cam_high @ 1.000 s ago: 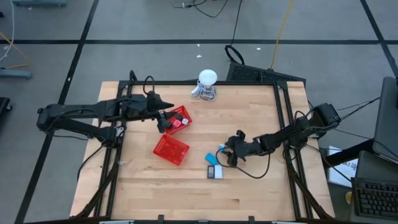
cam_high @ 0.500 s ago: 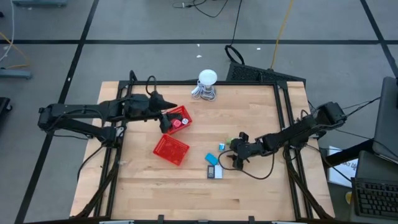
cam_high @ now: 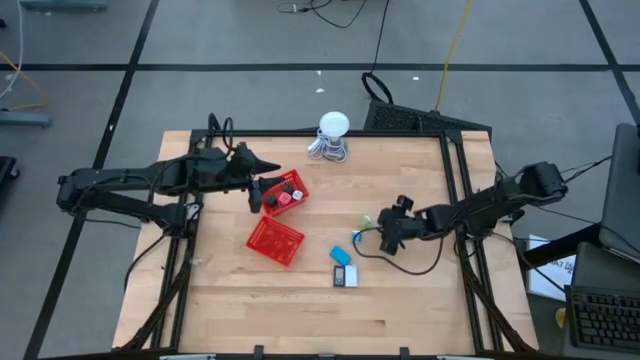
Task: Pick & Place Office items
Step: Put the green charger adapter into the top red basket
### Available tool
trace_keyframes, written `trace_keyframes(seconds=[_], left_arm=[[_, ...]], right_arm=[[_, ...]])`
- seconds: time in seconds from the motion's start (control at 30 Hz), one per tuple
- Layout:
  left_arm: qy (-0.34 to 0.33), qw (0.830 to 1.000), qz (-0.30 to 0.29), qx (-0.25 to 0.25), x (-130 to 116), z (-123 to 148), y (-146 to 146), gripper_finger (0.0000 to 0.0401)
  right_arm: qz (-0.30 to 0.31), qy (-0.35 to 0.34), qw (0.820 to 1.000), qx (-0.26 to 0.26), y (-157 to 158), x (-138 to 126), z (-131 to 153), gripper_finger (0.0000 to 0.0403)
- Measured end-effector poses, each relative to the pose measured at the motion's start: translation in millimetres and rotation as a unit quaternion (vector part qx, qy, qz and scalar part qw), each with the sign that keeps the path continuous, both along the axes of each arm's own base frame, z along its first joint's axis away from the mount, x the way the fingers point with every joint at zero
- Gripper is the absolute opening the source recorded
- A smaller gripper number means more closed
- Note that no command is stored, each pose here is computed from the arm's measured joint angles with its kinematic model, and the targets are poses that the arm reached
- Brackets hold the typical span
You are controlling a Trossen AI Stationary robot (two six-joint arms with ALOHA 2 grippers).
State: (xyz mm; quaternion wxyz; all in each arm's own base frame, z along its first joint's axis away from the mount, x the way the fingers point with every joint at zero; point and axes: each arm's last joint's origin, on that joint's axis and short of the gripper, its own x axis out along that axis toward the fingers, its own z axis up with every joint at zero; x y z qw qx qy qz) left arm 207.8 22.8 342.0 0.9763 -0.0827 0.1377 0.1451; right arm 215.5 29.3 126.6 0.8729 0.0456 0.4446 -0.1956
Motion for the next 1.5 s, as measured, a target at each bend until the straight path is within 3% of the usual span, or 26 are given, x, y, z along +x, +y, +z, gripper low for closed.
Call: trace_keyframes(seconds=[0.1,0.27,0.6,0.93,1.13,1.5], left_arm=[[0.000,1.000,0.000,0.000,-0.2,0.0,0.0,0.0167],[0.002,1.000,-0.001,0.001,-0.2,-0.3,0.0,0.0155],[0.002,1.000,-0.003,-0.001,-0.1,-0.3,-1.2,0.0167],[0.001,1.000,-0.003,-0.001,-0.1,-0.3,-1.2,0.0199],[0.000,1.000,-0.001,-0.005,0.1,-0.3,-1.2,0.0214],[0.000,1.000,-0.001,-0.006,0.2,-0.3,-1.2,0.0213]], right_arm=[[0.002,0.008,1.000,-0.003,-2.7,0.6,-2.2,0.0210],[-0.046,-0.011,0.998,-0.043,-12.4,2.7,-0.2,0.0210],[-0.117,-0.133,0.983,0.055,-15.9,18.1,10.0,0.0210],[-0.067,-0.204,0.972,0.093,-15.7,33.6,17.7,0.0210],[-0.021,-0.205,0.968,0.142,-12.7,47.3,2.0,0.0210],[-0.029,-0.133,0.974,0.179,-4.6,28.0,6.8,0.0210]])
